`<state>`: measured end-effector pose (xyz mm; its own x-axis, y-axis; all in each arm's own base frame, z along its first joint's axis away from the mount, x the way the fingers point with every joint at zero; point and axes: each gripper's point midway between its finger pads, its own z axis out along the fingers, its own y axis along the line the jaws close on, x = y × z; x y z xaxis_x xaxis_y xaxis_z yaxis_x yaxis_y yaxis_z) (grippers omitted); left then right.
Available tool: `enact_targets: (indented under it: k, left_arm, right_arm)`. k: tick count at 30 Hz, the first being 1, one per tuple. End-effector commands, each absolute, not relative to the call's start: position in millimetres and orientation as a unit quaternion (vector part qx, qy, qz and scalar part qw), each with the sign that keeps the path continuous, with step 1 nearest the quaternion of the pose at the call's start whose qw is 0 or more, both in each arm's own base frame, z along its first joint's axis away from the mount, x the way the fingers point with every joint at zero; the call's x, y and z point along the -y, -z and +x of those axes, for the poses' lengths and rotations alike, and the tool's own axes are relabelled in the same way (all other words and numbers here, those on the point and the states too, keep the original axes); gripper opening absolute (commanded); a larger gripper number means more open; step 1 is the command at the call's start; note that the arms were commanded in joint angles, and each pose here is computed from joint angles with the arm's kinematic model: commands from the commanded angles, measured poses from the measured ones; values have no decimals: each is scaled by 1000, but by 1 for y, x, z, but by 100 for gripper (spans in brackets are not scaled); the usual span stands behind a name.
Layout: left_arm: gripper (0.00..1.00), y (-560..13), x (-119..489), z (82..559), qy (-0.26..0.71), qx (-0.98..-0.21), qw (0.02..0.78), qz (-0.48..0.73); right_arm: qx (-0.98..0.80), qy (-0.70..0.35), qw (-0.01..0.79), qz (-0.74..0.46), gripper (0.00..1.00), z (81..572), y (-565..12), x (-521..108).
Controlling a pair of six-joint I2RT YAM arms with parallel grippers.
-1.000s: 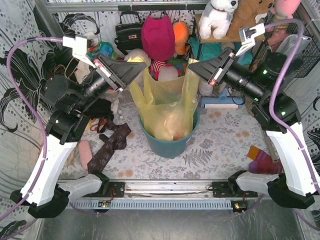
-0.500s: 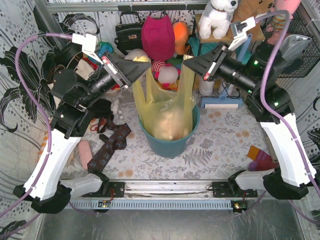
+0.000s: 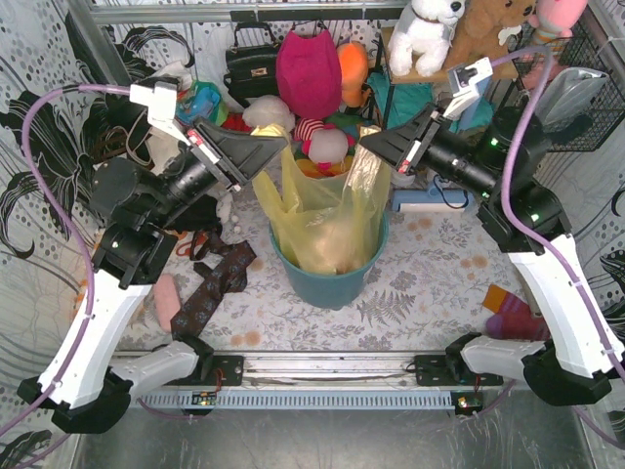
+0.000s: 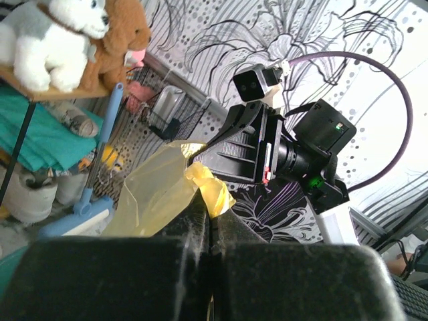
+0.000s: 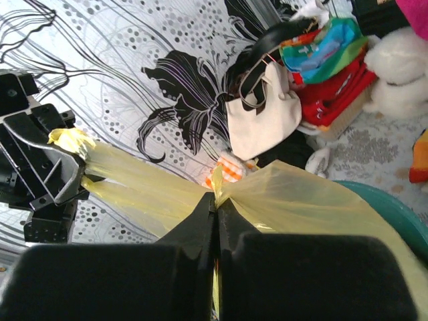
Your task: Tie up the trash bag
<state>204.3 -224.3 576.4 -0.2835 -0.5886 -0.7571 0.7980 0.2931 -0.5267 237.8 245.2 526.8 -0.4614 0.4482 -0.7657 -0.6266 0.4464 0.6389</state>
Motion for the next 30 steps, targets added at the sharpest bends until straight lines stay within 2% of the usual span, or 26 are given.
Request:
enact_targets:
  k: [1,13,24,30]
  left_arm:
    - [0,-574,221,209,583,-539,602,85]
    - [0,-633,221,190,604,-486,619,124]
    - [0,-555,213,229,565,-561,604,25]
    - [0,-568,197,243,545,-558,625,-35]
  right_arm:
    - [-655,-536,528,-60,0,239,-538,-245]
    - [-622,-534,565,-94,0,232,-599,-242]
    - [-659,-540,521,-60,0,238,-531,-247]
    - [-653,-542,522,-83,0,229,-541,-247]
